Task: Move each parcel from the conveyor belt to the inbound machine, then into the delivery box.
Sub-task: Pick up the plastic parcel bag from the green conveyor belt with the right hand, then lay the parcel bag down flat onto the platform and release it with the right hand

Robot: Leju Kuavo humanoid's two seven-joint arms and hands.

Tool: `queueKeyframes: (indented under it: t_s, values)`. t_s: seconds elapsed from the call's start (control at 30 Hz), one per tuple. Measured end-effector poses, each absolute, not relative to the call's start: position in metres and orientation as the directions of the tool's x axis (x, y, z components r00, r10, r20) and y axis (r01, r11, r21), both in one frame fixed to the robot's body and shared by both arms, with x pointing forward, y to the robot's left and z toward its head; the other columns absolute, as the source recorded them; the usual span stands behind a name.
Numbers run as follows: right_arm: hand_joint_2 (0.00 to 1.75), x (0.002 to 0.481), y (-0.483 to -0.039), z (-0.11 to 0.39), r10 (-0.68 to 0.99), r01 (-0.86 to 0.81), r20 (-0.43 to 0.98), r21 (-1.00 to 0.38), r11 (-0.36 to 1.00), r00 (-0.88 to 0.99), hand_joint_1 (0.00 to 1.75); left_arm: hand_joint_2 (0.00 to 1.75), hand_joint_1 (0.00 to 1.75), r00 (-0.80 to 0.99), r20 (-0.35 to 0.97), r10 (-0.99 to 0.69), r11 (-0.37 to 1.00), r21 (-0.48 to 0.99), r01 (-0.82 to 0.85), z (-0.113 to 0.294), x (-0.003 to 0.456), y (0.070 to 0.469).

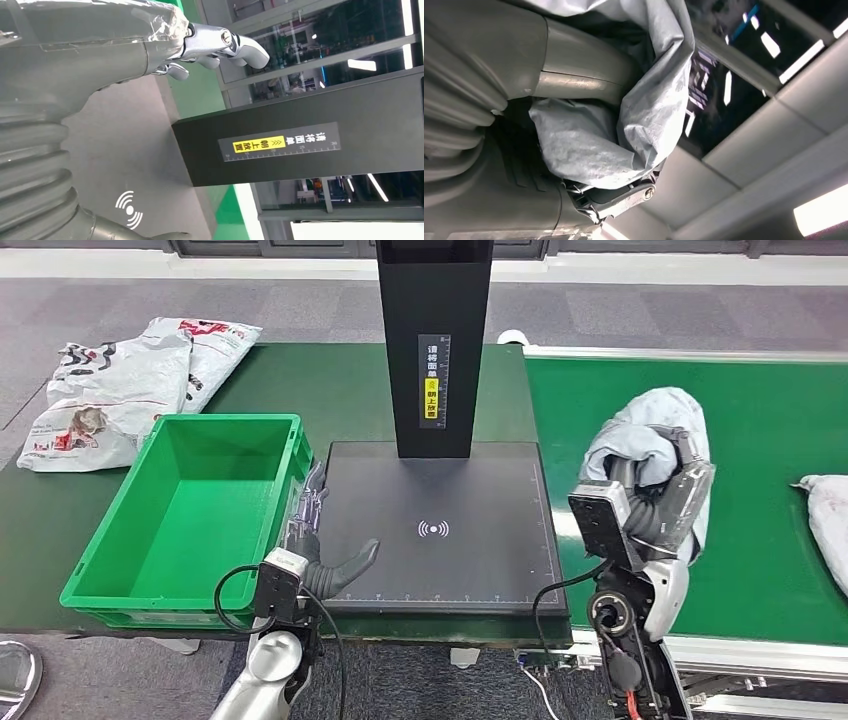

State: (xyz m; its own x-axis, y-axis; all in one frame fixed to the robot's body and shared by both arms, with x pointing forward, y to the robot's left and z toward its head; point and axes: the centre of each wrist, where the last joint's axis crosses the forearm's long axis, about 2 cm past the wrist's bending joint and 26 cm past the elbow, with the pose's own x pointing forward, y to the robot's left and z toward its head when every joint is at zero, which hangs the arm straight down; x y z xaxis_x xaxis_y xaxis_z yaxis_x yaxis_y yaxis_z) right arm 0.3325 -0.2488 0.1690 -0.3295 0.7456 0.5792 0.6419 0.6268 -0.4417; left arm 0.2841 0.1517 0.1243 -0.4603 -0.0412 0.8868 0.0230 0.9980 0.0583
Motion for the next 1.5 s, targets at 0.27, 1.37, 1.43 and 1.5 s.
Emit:
queueKeyframes:
  t_s: [0.27,1.37,1.43,1.5]
  values:
    - [1.75,0.328,-0.249,0.176,0.725,0.655,0.592,-0.398,0.642,-0.351,1.75,1.75,0.00,-0.454,0.890,-0.044,0.998,0.062,0.024,0.122,0.285,0.152]
    - [1.75,0.393,-0.177,0.193,0.640,0.301,0.643,-0.567,0.767,-0.420,1.75,1.75,0.00,-0.468,0.884,-0.010,0.994,0.059,0.090,0.129,0.302,0.138]
    - [1.75,0.394,-0.173,0.194,0.640,0.286,0.642,-0.576,0.766,-0.423,1.75,1.75,0.00,-0.468,0.884,-0.010,0.994,0.060,0.092,0.129,0.302,0.138]
    - [1.75,0.394,-0.167,0.194,0.639,0.269,0.640,-0.585,0.765,-0.427,1.75,1.75,0.00,-0.468,0.884,-0.010,0.994,0.060,0.093,0.129,0.302,0.137]
